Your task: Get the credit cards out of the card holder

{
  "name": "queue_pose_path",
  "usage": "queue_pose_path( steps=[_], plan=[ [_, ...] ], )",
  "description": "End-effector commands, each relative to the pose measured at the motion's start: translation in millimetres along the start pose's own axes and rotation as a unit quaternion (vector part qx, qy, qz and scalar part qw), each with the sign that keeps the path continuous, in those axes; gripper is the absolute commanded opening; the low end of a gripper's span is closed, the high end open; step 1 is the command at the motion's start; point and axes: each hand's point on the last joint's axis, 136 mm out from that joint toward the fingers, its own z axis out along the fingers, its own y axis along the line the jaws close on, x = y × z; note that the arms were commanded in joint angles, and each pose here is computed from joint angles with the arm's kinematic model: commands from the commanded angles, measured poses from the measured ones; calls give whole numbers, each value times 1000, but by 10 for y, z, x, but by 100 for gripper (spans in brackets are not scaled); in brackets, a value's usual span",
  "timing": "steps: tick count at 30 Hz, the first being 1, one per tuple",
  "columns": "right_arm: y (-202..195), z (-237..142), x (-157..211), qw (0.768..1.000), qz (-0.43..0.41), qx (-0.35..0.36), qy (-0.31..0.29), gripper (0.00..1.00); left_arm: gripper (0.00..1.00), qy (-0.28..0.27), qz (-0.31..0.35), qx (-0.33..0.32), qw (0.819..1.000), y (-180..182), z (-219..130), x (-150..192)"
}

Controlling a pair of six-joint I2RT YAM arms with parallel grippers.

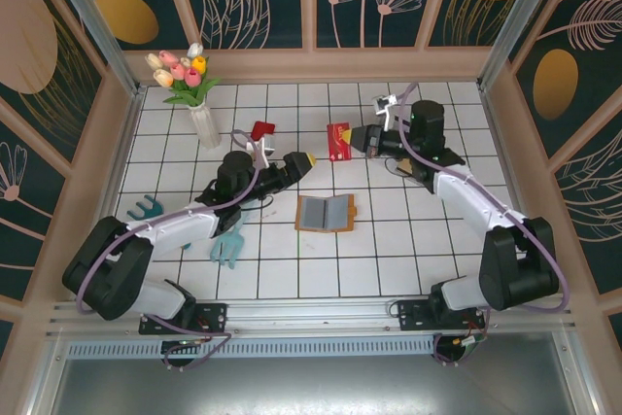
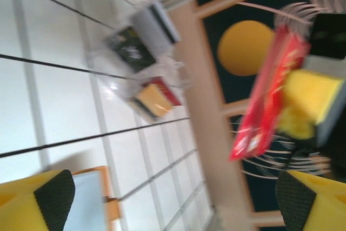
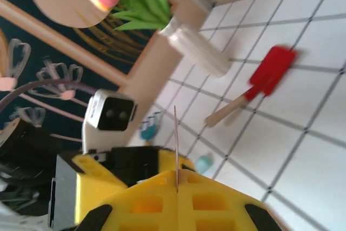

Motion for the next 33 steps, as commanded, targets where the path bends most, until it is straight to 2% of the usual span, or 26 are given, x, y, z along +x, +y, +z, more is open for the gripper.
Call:
queue_pose_path(
  steps=[1,5,8,12,16,24,33],
  plan=[
    [-306,-63,-190,993,-76,86,-4,0,98,-13,42,-94,995,364,-136,-8],
    [-501,-131,-291,969,-191,155,12,0,99,-22,72,-144,987,509,-268,-37],
    [-656,-215,-326,947,-249,196,41,0,98,-27,88,-154,984,520,-342,-49],
    [-885,-254,-301,932,-267,218,109,0,99,-15,102,-182,978,579,-406,-39],
    [-1025,-309,-125,915,-290,232,160,0,99,-6,115,-224,968,689,-473,-62],
    [-1378,-506,-49,877,-305,287,237,0,98,15,143,-252,957,788,-493,-41],
    [-1656,-703,86,836,-310,347,291,0,98,46,129,-258,956,924,-418,88]
  ],
)
